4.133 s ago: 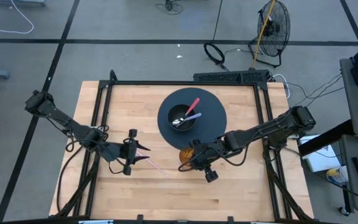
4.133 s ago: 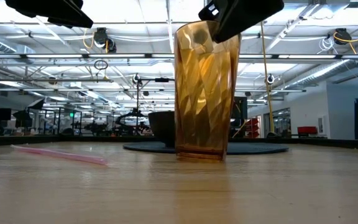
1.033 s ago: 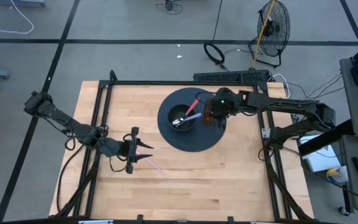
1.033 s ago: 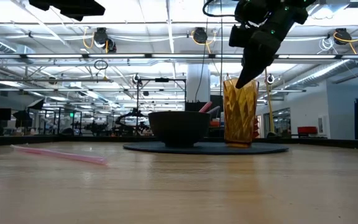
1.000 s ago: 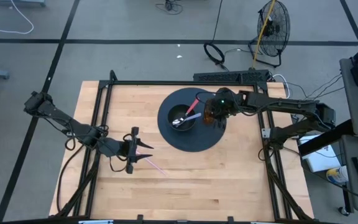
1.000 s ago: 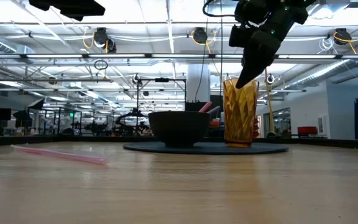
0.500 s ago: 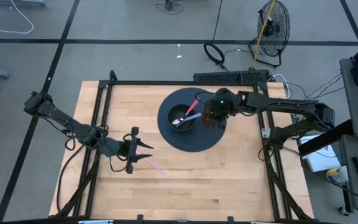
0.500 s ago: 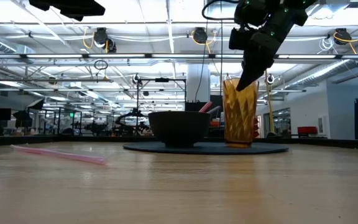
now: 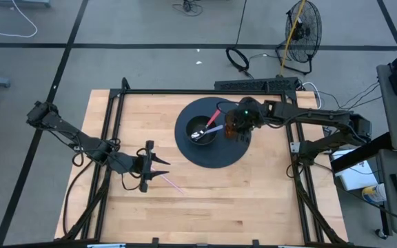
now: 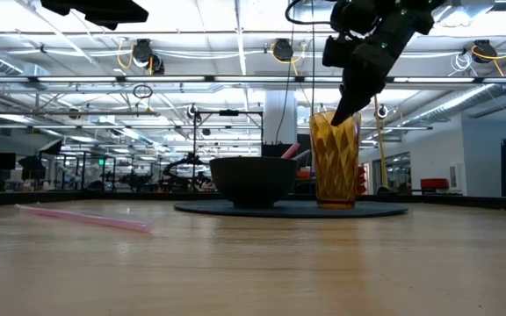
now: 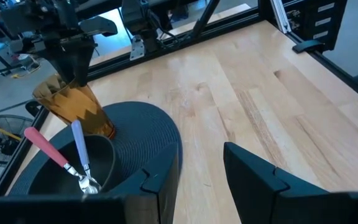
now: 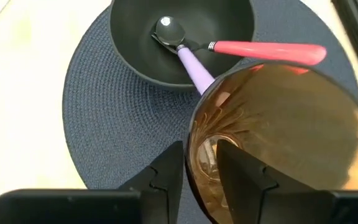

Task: Pick & Place Utensil
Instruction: Put the cup on the mat to the right of the bowl, then put the straw into the cup

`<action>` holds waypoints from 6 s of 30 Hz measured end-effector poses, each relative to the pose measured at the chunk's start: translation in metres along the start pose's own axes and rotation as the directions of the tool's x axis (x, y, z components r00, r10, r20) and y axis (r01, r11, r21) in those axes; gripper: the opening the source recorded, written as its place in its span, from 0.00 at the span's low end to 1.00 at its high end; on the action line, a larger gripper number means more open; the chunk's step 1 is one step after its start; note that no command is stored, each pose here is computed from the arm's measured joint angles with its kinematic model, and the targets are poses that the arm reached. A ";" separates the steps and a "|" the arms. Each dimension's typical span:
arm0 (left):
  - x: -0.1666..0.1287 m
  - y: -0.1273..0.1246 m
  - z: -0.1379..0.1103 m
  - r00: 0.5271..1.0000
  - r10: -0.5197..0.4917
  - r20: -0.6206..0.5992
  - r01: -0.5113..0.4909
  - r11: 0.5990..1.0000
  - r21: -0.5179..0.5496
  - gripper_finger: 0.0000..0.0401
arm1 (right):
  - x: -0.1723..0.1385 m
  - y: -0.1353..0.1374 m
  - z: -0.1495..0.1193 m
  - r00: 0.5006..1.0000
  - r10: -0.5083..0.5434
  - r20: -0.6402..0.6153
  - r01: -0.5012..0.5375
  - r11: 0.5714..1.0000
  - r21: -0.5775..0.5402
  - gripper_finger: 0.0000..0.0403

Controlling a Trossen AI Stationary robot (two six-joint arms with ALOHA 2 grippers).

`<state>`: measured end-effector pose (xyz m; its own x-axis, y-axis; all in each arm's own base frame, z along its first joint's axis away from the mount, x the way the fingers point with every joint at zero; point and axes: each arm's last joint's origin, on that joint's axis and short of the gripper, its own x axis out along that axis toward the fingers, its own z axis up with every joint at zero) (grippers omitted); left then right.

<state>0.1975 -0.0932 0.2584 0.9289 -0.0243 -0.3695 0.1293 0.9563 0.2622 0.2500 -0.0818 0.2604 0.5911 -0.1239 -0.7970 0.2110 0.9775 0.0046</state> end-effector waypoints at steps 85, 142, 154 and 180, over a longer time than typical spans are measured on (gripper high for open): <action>0.064 -0.004 -0.109 0.602 -0.212 -0.770 0.077 0.975 -0.209 0.31 | -0.106 0.210 -0.042 0.729 0.636 0.252 -0.308 0.635 -0.709 0.25; 0.139 0.013 -0.044 0.966 -0.170 -0.194 0.157 0.984 -0.078 0.02 | -0.091 0.203 -0.048 0.840 0.396 0.371 -0.113 0.796 -0.595 0.25; 0.160 0.013 -0.021 0.974 -0.174 -0.145 0.176 0.984 0.000 0.01 | -0.069 0.180 -0.092 0.878 0.315 0.360 -0.119 0.872 -0.474 0.25; 0.163 0.025 -0.005 0.997 -0.080 0.020 0.079 0.996 0.043 0.03 | -0.012 0.152 -0.126 0.479 0.452 0.752 0.004 0.856 -0.516 0.26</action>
<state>0.3501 -0.0724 0.2008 0.9225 -0.1066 -0.3710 0.2172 0.9379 0.2706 0.1772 0.0892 0.1946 0.9644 0.2536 0.0745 -0.2191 0.9248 -0.3110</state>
